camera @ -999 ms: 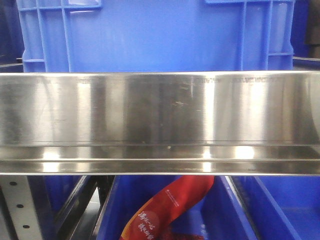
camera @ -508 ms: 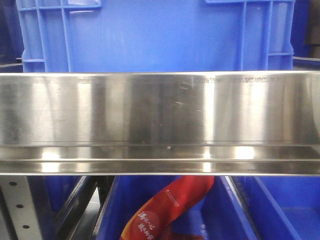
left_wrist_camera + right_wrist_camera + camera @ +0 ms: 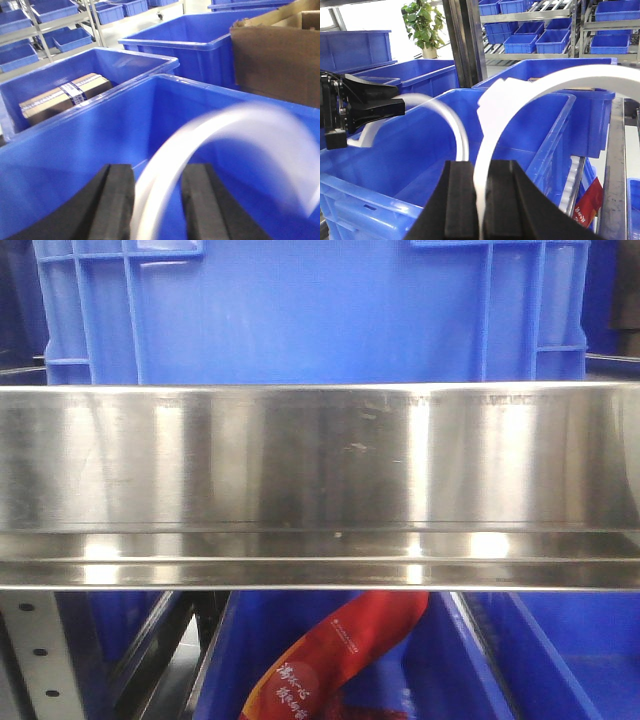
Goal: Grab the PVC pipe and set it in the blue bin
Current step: 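Open the left gripper to drop its white clamp into the bin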
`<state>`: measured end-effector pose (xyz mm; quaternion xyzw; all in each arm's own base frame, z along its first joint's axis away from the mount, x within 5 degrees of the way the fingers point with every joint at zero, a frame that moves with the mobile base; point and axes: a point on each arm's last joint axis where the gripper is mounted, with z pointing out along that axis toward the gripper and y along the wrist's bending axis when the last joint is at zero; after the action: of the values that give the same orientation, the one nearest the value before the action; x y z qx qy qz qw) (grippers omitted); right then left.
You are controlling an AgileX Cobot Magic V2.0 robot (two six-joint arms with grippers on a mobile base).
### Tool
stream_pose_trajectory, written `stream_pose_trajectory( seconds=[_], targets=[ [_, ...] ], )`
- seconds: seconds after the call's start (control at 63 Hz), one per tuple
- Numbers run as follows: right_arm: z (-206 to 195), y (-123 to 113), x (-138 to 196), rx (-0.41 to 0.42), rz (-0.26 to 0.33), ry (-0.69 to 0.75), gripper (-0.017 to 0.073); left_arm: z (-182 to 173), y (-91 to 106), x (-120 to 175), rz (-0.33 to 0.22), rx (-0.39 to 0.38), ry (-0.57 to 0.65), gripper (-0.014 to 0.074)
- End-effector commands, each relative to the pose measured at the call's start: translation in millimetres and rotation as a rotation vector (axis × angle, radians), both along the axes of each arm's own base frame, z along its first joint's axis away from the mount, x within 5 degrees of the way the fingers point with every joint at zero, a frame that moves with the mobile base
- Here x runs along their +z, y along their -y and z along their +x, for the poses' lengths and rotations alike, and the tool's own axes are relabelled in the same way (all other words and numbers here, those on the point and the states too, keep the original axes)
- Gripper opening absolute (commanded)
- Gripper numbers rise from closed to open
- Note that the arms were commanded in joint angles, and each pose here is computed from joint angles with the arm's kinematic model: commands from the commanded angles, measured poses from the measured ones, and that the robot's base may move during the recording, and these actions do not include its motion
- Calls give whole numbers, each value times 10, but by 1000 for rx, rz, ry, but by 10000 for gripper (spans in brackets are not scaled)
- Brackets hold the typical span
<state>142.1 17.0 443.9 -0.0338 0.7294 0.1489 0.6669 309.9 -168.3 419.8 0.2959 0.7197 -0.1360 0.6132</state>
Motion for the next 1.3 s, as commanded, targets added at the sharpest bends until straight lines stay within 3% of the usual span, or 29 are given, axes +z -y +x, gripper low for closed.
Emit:
stream_pose_trajectory(
  seconds=[0.0,0.143,0.238,0.397,0.682,0.809,0.904,1.285],
  targets=[
    [1,10,51,-13,3,31,-162,-46,24,51,-13,-20,-6,149],
    [1,10,51,-13,3,31,-162,-155,78,53,21,-76,-39,-115],
    [2,13,54,-16,4,34,-162,-231,128,79,37,-104,-30,-111],
    [2,13,54,-16,4,34,-162,-352,136,184,17,-121,-7,-111],
    [-2,15,78,-19,6,44,-162,-603,-13,403,11,-125,57,-111],
    [-24,-8,142,0,-48,73,-162,-753,-107,416,-4,-118,69,-111],
    [-22,-50,210,31,-48,89,-162,-880,-179,401,-2,-116,80,-111],
    [590,-291,175,141,-46,36,-162,-1375,-483,253,-22,-104,105,-111]
  ],
)
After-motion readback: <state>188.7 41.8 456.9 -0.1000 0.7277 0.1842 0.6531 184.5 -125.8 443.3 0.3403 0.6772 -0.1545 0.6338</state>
